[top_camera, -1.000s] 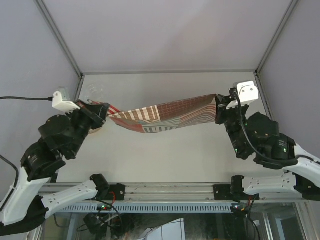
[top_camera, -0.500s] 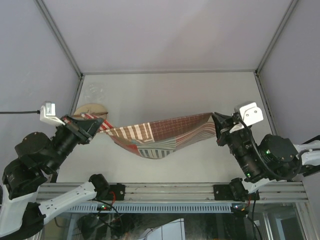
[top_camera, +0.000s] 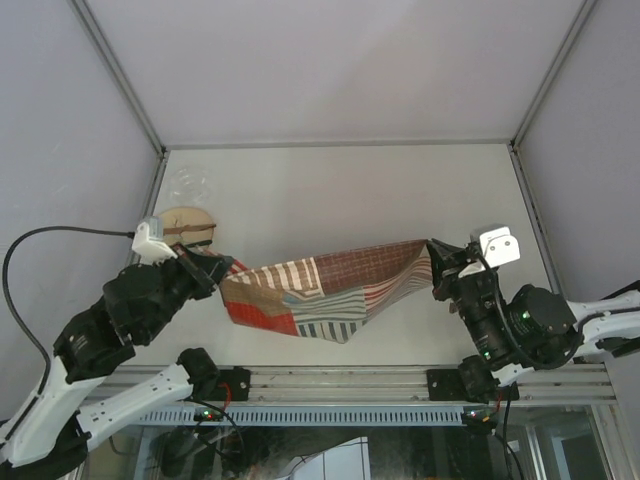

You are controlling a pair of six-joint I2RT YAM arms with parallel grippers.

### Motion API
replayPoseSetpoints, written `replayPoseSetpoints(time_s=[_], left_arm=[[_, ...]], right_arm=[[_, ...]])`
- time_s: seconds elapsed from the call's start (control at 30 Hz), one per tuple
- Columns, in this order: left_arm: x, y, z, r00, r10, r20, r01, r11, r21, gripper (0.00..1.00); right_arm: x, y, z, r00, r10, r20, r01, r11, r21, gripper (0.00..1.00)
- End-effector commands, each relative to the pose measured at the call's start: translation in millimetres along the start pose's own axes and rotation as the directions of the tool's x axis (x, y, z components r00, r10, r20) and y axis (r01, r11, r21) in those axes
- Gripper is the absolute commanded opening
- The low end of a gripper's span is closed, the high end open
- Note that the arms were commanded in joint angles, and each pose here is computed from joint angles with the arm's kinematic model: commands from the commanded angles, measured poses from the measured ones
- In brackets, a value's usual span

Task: Set the dinner table for one person
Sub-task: Flatten out the napkin at the center of the board.

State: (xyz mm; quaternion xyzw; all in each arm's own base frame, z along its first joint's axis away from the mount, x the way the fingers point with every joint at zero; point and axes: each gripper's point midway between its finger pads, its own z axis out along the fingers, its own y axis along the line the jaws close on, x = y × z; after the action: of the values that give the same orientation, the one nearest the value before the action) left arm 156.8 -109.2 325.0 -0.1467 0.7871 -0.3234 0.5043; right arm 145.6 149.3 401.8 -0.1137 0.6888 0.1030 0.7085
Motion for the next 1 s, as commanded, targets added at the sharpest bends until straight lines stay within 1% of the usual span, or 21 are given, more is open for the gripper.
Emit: replayPoseSetpoints(time_s=[0.0,0.13,0.23,0.43,0.5,0.53,0.57,0.6,0.67,0.73,0.77,0.87,0.97], left_arm=[[-3,10,29,0.996,0.082,0.046,-0.076,0.991,-0.109,0.00],[4,11,52,0.995,0.098,0.032,-0.092,0.986,-0.138,0.00],[6,7,61,0.995,0.092,0.023,-0.089,0.988,-0.123,0.00],[-3,3,62,0.993,0.115,0.041,-0.109,0.986,-0.124,0.00],[-5,3,62,0.992,0.121,0.047,-0.114,0.985,-0.128,0.00],[-6,3,62,0.991,0.123,0.050,-0.115,0.985,-0.132,0.00],[-6,4,62,0.991,0.124,0.051,-0.117,0.984,-0.131,0.00],[-6,4,62,0.991,0.124,0.052,-0.117,0.984,-0.132,0.00],[-6,5,62,0.991,0.125,0.052,-0.117,0.984,-0.135,0.00],[-6,7,61,0.991,0.126,0.054,-0.118,0.983,-0.138,0.00],[-7,8,61,0.990,0.126,0.057,-0.117,0.983,-0.140,0.00],[-12,10,58,0.989,0.133,0.072,-0.121,0.981,-0.150,0.00],[-20,12,55,0.985,0.146,0.090,-0.129,0.977,-0.169,0.00]], right_arm=[[7,-54,-3,0.989,0.143,-0.034,-0.131,0.962,0.241,0.00],[15,-54,0,0.991,0.132,-0.023,-0.122,0.956,0.265,0.00],[16,-50,3,0.993,0.119,-0.022,-0.109,0.957,0.267,0.00],[13,-21,12,0.999,0.038,-0.015,-0.034,0.981,0.191,0.00],[13,-4,16,1.000,0.015,-0.007,-0.013,0.992,0.129,0.00],[13,8,18,0.999,0.038,-0.008,-0.037,0.996,0.077,0.00],[20,19,20,0.999,0.027,-0.039,-0.027,1.000,0.014,0.00],[31,28,27,0.995,0.026,-0.096,-0.028,1.000,-0.015,0.00],[50,43,35,0.986,-0.016,-0.164,0.006,0.998,-0.061,0.00],[60,60,41,0.982,-0.068,-0.177,0.049,0.993,-0.112,0.00],[59,68,44,0.983,-0.061,-0.173,0.036,0.989,-0.143,0.00],[52,71,50,0.987,-0.025,-0.160,-0.009,0.979,-0.203,0.00],[47,57,60,0.987,0.038,-0.156,-0.074,0.970,-0.231,0.00]])
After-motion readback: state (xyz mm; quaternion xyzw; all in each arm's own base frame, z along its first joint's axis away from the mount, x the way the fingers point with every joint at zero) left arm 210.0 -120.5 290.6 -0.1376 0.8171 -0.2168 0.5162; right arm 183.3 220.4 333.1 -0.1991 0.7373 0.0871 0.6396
